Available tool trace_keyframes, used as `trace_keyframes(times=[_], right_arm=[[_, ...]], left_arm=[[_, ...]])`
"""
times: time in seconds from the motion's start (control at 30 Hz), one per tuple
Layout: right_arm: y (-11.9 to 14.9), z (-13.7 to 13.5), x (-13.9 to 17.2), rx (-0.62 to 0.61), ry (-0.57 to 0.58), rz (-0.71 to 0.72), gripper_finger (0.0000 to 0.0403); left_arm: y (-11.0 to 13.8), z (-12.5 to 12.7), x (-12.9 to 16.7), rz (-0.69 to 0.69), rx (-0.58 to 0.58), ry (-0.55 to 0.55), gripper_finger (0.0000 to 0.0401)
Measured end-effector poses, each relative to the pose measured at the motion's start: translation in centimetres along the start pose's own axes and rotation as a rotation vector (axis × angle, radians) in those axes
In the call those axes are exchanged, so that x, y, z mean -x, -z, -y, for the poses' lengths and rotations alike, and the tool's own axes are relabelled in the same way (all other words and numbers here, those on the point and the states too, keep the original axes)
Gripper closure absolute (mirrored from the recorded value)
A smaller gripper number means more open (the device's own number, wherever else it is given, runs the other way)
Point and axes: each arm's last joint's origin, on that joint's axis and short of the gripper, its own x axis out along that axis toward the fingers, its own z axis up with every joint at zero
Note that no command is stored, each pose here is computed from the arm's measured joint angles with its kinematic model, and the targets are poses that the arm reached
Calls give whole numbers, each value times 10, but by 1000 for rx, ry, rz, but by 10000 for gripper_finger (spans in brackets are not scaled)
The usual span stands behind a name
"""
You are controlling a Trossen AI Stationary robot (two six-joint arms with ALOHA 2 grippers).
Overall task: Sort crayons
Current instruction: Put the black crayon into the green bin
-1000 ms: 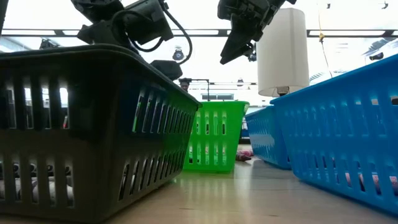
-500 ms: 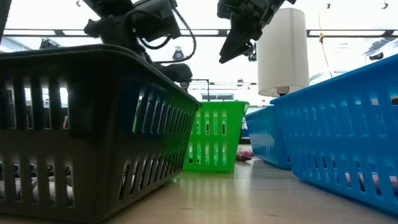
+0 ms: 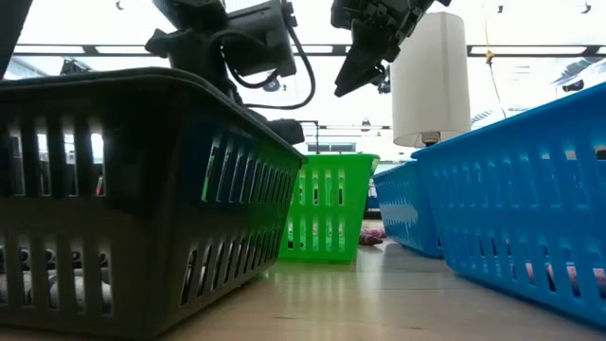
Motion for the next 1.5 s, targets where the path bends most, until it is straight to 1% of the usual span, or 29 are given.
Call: trace_keyframes(times=[0.23, 0.5, 0.6, 0.77, 0.83, 1.0, 1.13, 1.27, 1.33, 1.4, 1.5], right_arm=[[0, 0, 0, 1, 0, -1, 235], [0, 0, 0, 3, 0, -2, 235], [0, 0, 0, 3, 0, -1, 235], [0, 0, 0, 3, 0, -1, 235], [0, 0, 0, 3, 0, -1, 235], [0, 0, 0, 2, 0, -1, 235], [0, 0, 0, 3, 0, -2, 235], [0, 0, 0, 3, -1, -2, 235], [0, 0, 0, 3, -1, -2, 235], [0, 0, 0, 3, -1, -4, 235], [0, 0, 0, 3, -1, -4, 235]], left_arm=[[2, 0, -7, -21, 21, -17, 285], [3, -1, -9, -35, -24, -27, 289], [3, -1, -9, -37, -34, -33, 312], [3, -2, -9, -39, -35, -38, 371], [3, -2, -9, -38, -34, -36, 387], [3, -1, -9, -35, -25, -26, 389], [2, -2, -2, -50, -34, -6, 389], [-2, -2, 19, -36, -67, 44, 389], [-2, -5, 28, -32, -86, 47, 389], [-3, -4, 39, -11, -104, 83, 389], [-4, -6, 54, 17, -109, 105, 389]])
